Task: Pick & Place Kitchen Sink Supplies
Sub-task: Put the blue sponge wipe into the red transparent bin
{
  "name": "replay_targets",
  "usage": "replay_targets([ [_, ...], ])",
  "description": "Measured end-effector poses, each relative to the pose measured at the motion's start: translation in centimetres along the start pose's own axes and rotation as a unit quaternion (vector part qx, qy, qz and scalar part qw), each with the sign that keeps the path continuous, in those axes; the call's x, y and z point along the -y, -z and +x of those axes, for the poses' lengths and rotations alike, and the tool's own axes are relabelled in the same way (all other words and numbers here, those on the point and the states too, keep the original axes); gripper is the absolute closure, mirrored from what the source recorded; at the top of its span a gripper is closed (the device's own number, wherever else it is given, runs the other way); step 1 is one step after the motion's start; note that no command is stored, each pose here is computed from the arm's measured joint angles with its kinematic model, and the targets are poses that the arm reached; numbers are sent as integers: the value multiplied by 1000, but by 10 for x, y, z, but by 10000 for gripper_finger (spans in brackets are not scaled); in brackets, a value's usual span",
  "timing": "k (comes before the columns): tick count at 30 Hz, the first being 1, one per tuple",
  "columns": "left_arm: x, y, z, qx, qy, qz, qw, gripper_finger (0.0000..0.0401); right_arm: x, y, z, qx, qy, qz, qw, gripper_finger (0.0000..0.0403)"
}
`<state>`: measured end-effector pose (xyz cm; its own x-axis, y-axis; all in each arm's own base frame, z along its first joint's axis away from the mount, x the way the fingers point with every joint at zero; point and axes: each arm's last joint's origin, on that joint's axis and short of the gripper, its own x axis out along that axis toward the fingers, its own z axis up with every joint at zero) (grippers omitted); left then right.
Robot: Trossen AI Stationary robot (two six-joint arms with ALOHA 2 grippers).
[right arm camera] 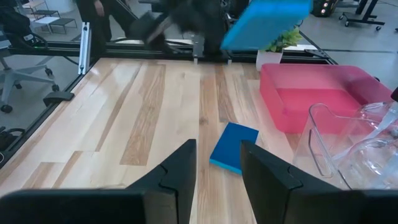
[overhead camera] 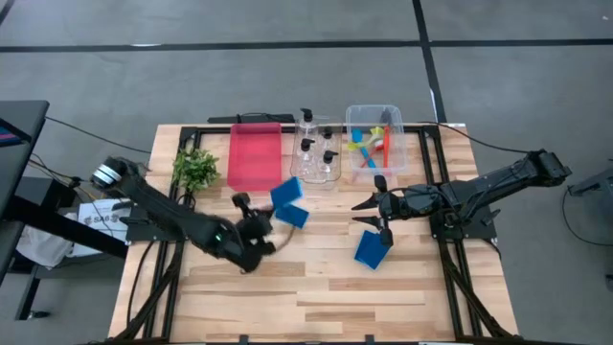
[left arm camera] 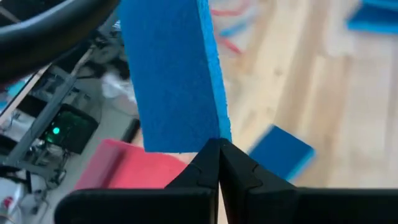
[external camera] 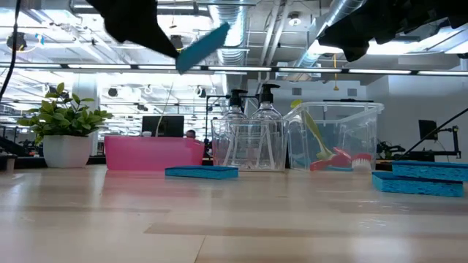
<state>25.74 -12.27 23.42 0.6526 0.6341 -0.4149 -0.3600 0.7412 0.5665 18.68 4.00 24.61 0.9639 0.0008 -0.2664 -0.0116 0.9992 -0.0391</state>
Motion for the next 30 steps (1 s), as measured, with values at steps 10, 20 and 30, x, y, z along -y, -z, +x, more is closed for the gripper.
replay_targets([
  [10,-81,24,11,-15,-77,-110,991,399,0,0,0,0,0,0,1000,286],
  [20,-102,73,59,-90,-95,-210,969,398,0,0,0,0,0,-5,1000,286],
  [30,-102,92,85,-123,-114,-223,960,398,0,0,0,0,0,-5,1000,286],
])
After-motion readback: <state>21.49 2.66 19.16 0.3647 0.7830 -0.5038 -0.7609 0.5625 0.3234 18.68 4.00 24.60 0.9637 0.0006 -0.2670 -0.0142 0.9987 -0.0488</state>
